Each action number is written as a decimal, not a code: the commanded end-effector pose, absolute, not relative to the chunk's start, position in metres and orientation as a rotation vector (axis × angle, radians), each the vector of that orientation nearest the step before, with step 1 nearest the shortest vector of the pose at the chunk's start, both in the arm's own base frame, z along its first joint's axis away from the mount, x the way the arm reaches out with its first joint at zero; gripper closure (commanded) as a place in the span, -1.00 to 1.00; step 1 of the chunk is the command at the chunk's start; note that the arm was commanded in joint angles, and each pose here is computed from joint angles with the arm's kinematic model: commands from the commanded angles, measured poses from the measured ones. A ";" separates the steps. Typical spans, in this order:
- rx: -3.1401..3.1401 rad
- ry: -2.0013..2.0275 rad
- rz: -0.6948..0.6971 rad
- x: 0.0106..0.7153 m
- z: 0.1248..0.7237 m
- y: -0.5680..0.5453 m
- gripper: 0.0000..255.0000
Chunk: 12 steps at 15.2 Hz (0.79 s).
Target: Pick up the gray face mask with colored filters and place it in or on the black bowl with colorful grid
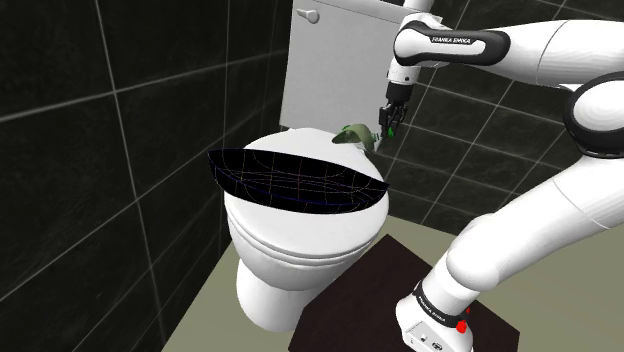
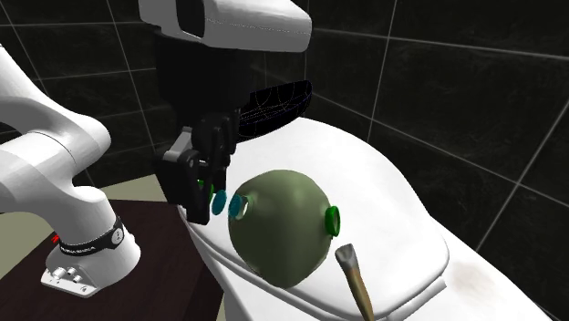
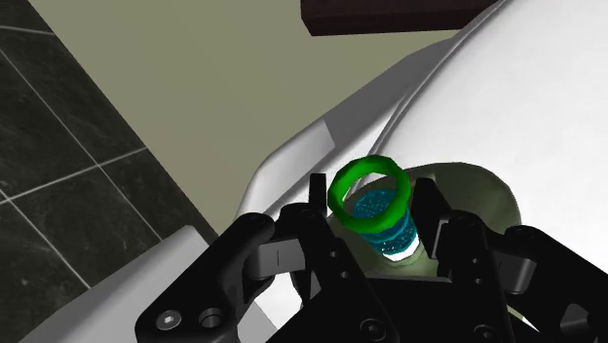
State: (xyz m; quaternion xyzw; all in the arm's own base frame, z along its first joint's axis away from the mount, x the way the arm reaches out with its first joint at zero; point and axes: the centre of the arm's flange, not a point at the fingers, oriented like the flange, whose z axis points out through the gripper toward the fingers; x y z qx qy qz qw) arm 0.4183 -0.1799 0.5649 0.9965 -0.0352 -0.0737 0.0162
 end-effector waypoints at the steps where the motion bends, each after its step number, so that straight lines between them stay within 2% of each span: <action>1: 3.099 -0.109 -0.230 0.417 0.576 -0.181 1.00; 12: 3.099 -0.109 -0.230 0.417 0.634 -0.181 1.00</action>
